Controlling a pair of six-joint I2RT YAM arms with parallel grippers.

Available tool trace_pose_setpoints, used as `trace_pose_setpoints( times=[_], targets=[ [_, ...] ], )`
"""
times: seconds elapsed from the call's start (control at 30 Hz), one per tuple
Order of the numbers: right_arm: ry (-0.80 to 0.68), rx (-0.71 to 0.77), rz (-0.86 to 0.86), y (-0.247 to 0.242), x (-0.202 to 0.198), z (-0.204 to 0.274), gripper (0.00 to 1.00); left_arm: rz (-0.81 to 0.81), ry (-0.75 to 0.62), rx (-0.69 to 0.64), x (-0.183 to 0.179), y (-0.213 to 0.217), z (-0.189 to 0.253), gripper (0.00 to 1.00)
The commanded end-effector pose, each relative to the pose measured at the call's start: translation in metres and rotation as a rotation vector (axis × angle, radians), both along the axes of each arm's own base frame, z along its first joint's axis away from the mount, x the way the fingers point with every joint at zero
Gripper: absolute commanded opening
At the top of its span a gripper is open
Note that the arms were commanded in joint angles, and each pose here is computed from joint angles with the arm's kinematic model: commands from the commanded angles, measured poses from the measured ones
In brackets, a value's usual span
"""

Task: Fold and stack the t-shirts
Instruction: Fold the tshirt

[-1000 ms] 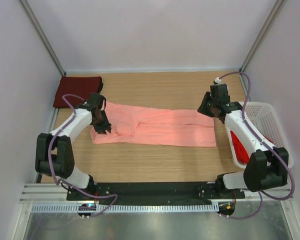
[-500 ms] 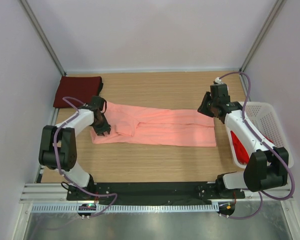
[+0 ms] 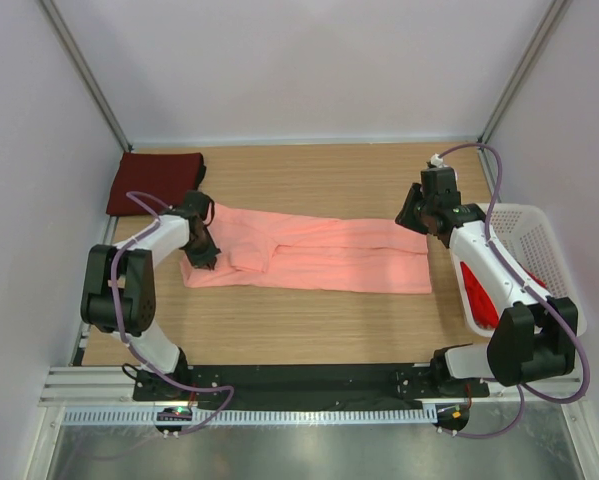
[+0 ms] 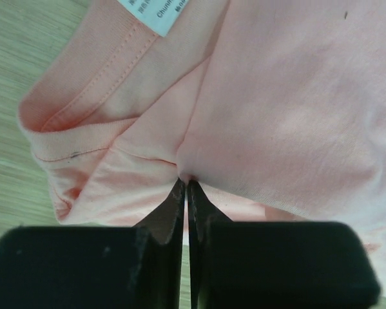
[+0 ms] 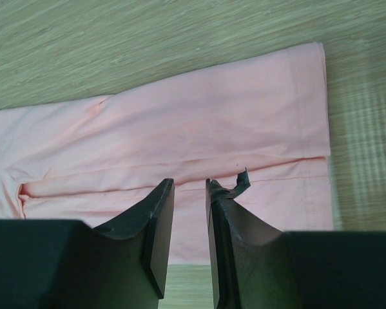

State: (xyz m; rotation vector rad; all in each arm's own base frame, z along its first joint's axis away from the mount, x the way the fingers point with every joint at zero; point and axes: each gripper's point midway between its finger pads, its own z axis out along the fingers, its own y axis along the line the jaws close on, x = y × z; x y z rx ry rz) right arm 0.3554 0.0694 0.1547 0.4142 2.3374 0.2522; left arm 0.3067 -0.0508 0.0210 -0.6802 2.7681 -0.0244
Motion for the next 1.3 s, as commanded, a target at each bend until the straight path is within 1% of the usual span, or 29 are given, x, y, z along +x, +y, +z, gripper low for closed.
trace_pose_setpoints(
  times=[0.0,0.07,0.23,0.33,0.5,0.57,0.63,0.7,0.73,0.83,0.9,0.93,1.03,1.1,1.13,1.2,1.23,1.27],
  targets=[
    [-0.061,-0.006,-0.001,-0.003,0.005,0.018,0.34,0.033,-0.023,0.076,0.014,0.015,0.013,0.01],
    [-0.062,-0.012,-0.003,-0.004,0.006,0.018,0.34,0.036,0.004,0.101,0.01,0.019,0.014,0.0],
    [-0.069,-0.009,-0.003,-0.003,0.008,0.02,0.33,0.049,0.0,0.17,0.014,0.031,0.03,0.01],
    [-0.06,-0.009,-0.001,-0.002,0.009,0.018,0.33,0.052,0.014,0.197,0.015,0.036,0.031,0.01],
    [-0.059,-0.012,-0.001,-0.003,0.01,0.017,0.34,0.066,0.118,0.269,0.001,0.048,0.017,0.01],
    [-0.06,-0.014,-0.001,-0.003,0.01,0.018,0.34,0.069,0.127,0.29,-0.001,0.051,0.017,0.07],
    [-0.059,-0.013,-0.002,-0.004,0.01,0.017,0.34,0.067,0.125,0.286,0.0,0.05,0.019,0.15],
    [-0.056,-0.014,0.0,-0.003,0.01,0.016,0.34,0.065,0.114,0.269,0.004,0.047,0.026,0.2],
    [-0.052,-0.013,0.003,-0.003,0.011,0.015,0.34,0.068,0.095,0.264,0.008,0.046,0.033,0.24],
    [-0.044,-0.009,0.013,0.0,0.011,0.013,0.34,0.072,0.034,0.243,0.02,0.042,0.049,0.29],
    [-0.041,-0.008,0.015,0.0,0.01,0.013,0.35,0.059,-0.022,0.198,0.032,0.034,0.059,0.3],
    [-0.038,-0.009,0.014,-0.001,0.01,0.012,0.36,0.052,-0.034,0.182,0.037,0.03,0.059,0.32],
    [-0.039,-0.008,0.011,-0.001,0.01,0.013,0.36,0.018,-0.055,0.106,0.053,0.012,0.056,0.33],
    [-0.036,-0.007,0.01,-0.001,0.009,0.013,0.36,-0.007,-0.027,0.086,0.059,0.001,0.043,0.33],
    [-0.039,-0.006,0.005,-0.001,0.01,0.015,0.36,-0.013,-0.037,0.081,0.067,-0.003,0.045,0.33],
    [-0.036,-0.008,0.003,-0.002,0.009,0.015,0.36,-0.034,-0.013,0.093,0.075,-0.011,0.032,0.33],
    [-0.044,-0.007,0.002,-0.001,0.011,0.019,0.36,-0.037,-0.037,0.089,0.088,-0.015,0.037,0.34],
    [-0.046,-0.009,-0.002,-0.002,0.01,0.02,0.36,-0.045,-0.027,0.089,0.094,-0.016,0.032,0.34]
  ],
)
